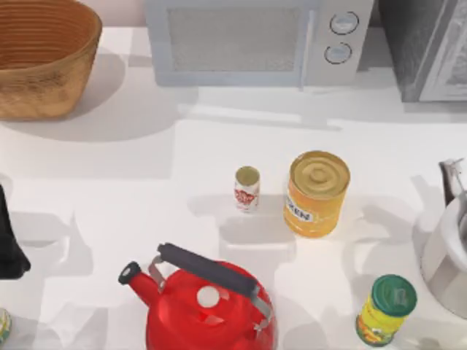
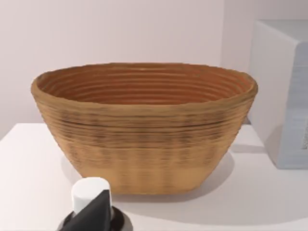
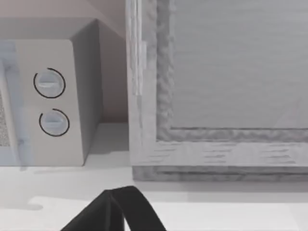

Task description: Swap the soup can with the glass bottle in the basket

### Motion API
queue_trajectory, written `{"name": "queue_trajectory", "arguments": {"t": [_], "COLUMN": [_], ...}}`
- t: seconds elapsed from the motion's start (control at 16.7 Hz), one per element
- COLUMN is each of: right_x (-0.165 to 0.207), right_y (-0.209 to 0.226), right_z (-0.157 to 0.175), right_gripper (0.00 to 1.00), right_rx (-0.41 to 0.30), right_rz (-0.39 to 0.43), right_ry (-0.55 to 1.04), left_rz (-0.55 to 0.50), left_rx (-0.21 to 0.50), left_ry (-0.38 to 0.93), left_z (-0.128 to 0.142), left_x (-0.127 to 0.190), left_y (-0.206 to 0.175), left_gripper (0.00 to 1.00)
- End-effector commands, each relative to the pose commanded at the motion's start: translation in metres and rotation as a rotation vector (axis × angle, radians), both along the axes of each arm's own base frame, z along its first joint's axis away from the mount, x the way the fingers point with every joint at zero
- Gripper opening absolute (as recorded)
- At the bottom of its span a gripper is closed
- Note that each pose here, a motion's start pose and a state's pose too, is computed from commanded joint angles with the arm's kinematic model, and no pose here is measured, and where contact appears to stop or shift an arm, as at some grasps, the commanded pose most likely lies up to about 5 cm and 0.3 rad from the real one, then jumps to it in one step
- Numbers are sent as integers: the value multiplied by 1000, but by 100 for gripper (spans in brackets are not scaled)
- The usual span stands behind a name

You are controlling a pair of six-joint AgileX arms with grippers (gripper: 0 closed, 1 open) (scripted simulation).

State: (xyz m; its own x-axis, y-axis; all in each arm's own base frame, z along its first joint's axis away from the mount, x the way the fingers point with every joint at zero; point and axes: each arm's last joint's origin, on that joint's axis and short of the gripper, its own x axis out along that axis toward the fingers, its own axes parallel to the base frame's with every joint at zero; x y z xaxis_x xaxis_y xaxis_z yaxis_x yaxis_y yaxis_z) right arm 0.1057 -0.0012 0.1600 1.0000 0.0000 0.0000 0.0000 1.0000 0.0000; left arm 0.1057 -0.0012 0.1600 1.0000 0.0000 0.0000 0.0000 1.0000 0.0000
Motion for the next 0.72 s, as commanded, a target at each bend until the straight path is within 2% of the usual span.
{"name": "queue_trajectory", "arguments": {"t": [0.24,0.42,0.72], "right_x": [0,0,0], "right_y": [0,0,0], "right_z": [0,0,0], "right_gripper": [100,100,100], "right_rx": [0,0,0], "right_rz": [0,0,0], "right_ry": [0,0,0], "left_rz": [-3,-44,-82], "left_rx": [0,8,25], "left_ry": [-1,2,40], "left_z": [1,2,-1], "left_x": [0,4,22], "left_y": [0,-1,6], "left_gripper": [100,100,100]}}
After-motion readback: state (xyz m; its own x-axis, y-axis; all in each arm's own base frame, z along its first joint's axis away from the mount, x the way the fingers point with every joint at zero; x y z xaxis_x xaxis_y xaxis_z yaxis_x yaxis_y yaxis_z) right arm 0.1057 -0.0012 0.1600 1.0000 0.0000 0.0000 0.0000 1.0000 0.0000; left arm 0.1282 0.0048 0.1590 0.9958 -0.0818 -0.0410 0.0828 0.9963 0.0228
